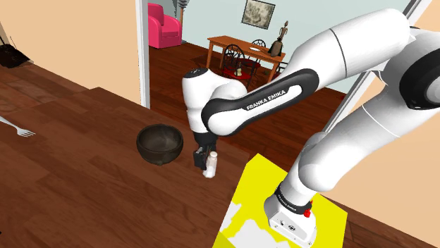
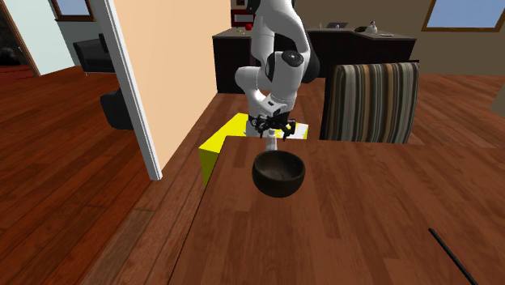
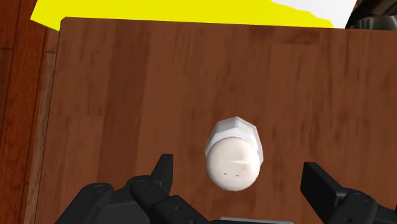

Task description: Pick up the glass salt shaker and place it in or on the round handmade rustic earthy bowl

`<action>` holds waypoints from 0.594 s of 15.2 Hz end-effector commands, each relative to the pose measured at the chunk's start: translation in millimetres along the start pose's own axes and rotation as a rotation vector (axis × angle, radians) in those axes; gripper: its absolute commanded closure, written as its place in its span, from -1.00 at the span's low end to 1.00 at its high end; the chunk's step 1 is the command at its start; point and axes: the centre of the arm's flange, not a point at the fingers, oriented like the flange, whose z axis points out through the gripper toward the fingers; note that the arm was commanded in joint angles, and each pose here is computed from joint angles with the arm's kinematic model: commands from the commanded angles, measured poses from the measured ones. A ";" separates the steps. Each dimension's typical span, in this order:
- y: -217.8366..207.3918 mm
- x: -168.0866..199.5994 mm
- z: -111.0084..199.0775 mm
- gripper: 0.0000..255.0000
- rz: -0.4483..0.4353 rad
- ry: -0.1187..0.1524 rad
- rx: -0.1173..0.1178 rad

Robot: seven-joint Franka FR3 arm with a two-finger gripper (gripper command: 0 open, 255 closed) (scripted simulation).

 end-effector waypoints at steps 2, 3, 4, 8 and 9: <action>1.0 -0.2 4.4 -1.00 0.000 0.000 0.000; 1.0 -0.1 4.4 -1.00 0.000 0.000 0.000; 1.0 -0.1 4.4 -1.00 0.000 0.000 0.000; 1.0 -0.1 4.4 1.00 0.000 0.000 0.000; 1.0 -0.1 4.4 1.00 0.000 0.000 0.000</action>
